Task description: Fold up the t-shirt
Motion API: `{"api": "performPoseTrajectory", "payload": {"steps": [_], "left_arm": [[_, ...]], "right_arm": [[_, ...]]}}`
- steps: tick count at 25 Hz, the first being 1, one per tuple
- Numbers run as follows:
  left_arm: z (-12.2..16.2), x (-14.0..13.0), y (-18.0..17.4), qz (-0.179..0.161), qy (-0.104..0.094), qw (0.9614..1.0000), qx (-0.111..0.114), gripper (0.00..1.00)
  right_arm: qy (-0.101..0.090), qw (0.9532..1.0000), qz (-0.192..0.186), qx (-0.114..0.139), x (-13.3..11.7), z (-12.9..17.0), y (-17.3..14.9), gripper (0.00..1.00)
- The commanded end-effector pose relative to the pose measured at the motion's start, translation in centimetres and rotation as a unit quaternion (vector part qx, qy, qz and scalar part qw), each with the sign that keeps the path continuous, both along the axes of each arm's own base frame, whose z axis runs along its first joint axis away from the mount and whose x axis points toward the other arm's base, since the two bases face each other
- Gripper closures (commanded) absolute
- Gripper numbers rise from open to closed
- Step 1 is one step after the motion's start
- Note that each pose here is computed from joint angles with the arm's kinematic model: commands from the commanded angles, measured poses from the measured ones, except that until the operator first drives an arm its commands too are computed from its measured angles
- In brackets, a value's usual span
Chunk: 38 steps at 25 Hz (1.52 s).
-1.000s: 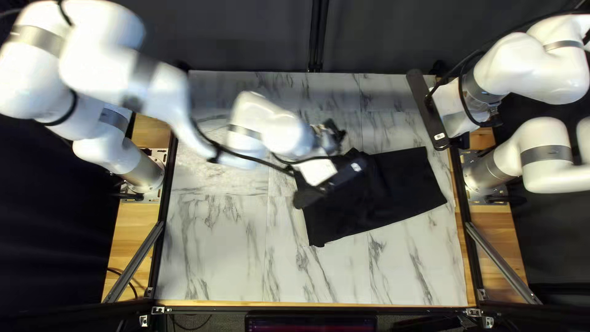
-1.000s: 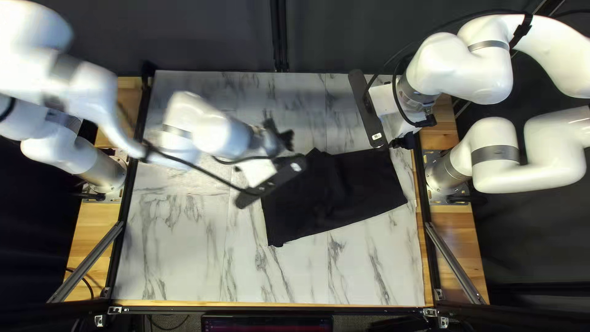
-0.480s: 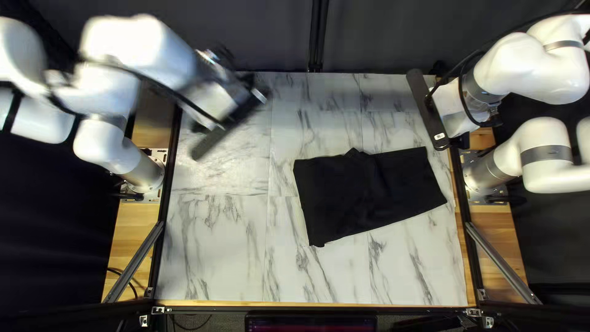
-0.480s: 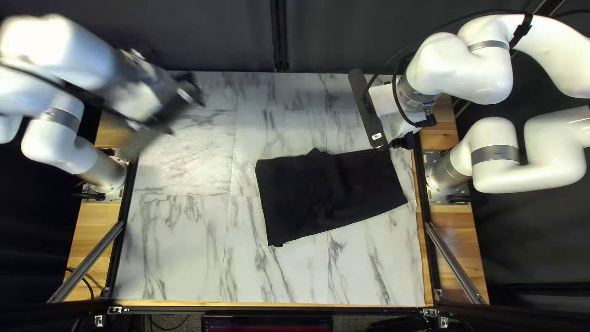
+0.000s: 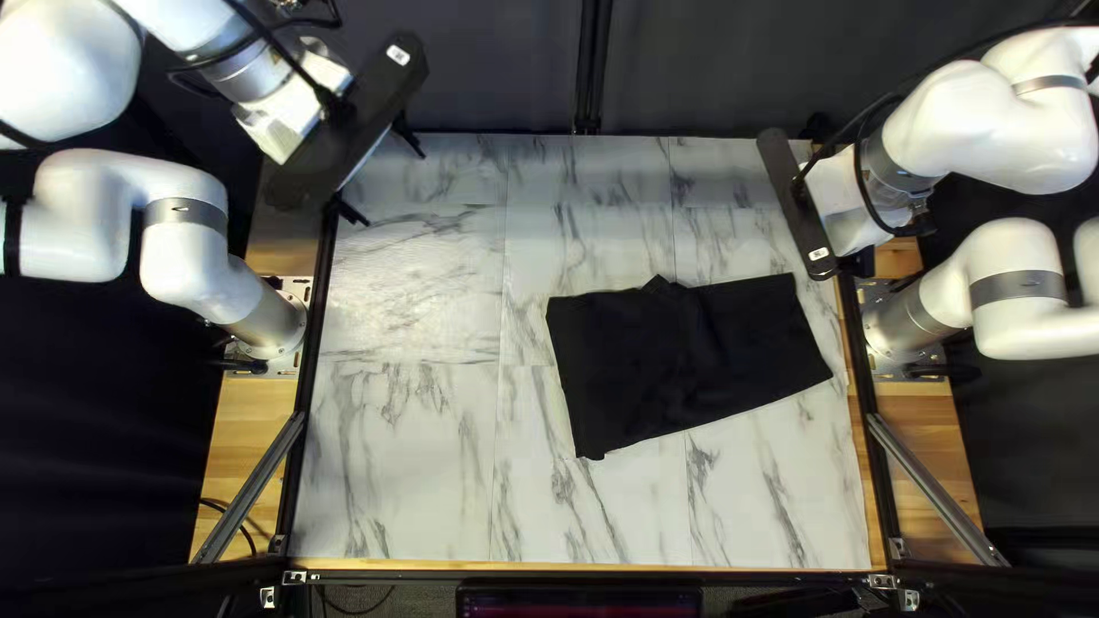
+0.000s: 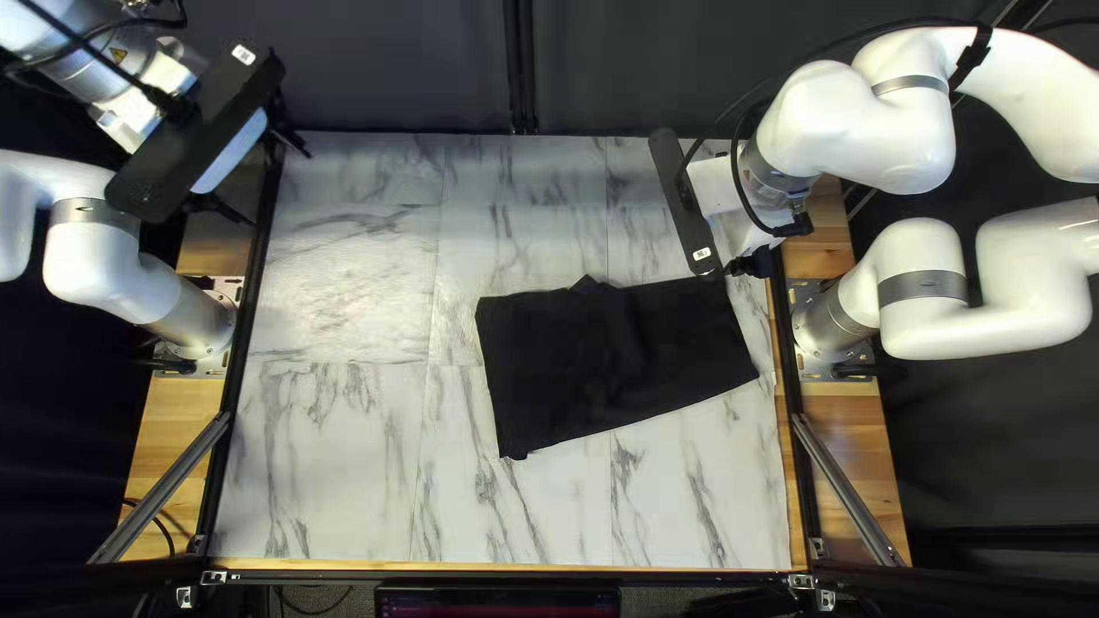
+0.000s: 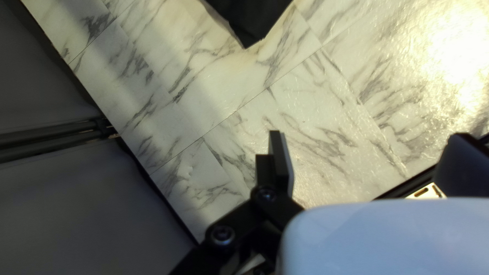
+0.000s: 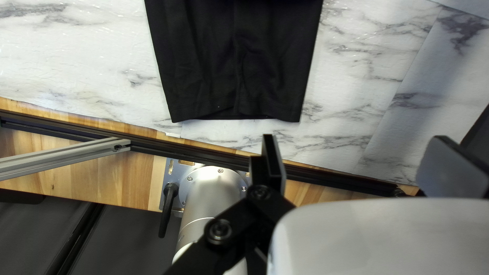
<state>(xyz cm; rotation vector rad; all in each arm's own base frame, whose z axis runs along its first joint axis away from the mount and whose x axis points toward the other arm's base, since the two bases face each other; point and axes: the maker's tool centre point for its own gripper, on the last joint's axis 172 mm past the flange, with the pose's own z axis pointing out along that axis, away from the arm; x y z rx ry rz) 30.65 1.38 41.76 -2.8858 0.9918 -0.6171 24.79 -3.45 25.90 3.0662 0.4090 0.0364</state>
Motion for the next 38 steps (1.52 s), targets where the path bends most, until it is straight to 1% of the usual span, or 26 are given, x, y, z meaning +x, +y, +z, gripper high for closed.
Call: {"api": "performPoseTrajectory", "payload": {"steps": [1,3,5,6,7,16,17,18,20,22,23,24,34,35,38], "left_arm": [[-1.2,2.2,-0.6,0.001,-0.014,0.9997,-0.02,0.0],[-0.8,2.0,-0.8,0.024,-0.02,0.9991,-0.03,0.0],[0.0,1.2,-1.0,0.064,-0.042,0.9959,-0.047,0.0],[0.1,1.1,-1.3,0.08,-0.052,0.9941,-0.052,0.0],[-0.1,1.2,-1.5,0.089,-0.056,0.993,-0.053,0.0],[-0.1,1.2,-1.5,0.089,-0.056,0.993,-0.053,0.0],[-0.1,1.1,-1.6,0.09,-0.053,0.9929,-0.058,0.0],[0.0,1.1,-1.7,0.091,-0.048,0.993,-0.058,0.0],[0.0,0.9,-2.0,0.105,-0.043,0.9916,-0.063,0.0],[0.1,0.3,-2.4,0.125,-0.047,0.9881,-0.077,0.0],[0.1,0.2,-2.5,0.13,-0.05,0.9869,-0.082,0.0],[0.1,0.2,-2.7,0.139,-0.053,0.9847,-0.091,0.0],[0.1,0.2,-2.7,0.139,-0.053,0.9847,-0.091,0.0],[-0.1,0.2,-2.9,0.14,-0.053,0.9843,-0.093,0.0],[0.1,0.1,-3.2,0.151,-0.056,0.983,-0.087,0.0]], "right_arm": [[0.0,1.0,0.0,0.0,0.0,0.0,0.0,0.0],[0.0,1.0,0.0,0.0,0.0,0.0,0.0,0.0],[0.0,1.0,0.0,0.0,0.0,0.0,0.0,0.0],[0.0,1.0,0.0,0.0,0.0,0.0,0.0,0.0],[0.0,1.0,0.0,0.0,0.0,0.0,0.0,0.0],[0.0,1.0,0.0,0.0,0.0,0.0,0.0,0.0],[0.0,1.0,0.0,0.0,0.0,0.0,0.0,0.0],[0.0,1.0,0.0,0.0,0.0,0.0,0.0,0.0],[0.0,1.0,0.0,0.0,0.0,0.0,0.0,0.0],[0.0,1.0,0.0,0.0,0.0,0.0,0.0,0.0],[0.0,1.0,0.0,0.0,0.0,0.0,0.0,0.0],[0.0,1.0,0.0,0.0,0.0,0.0,0.0,0.0],[0.0,1.0,0.0,0.0,0.0,0.0,0.0,0.0],[0.0,1.0,0.0,0.0,0.0,0.0,0.0,0.0],[0.0,1.0,0.0,0.0,0.0,0.0,0.0,0.0]]}}
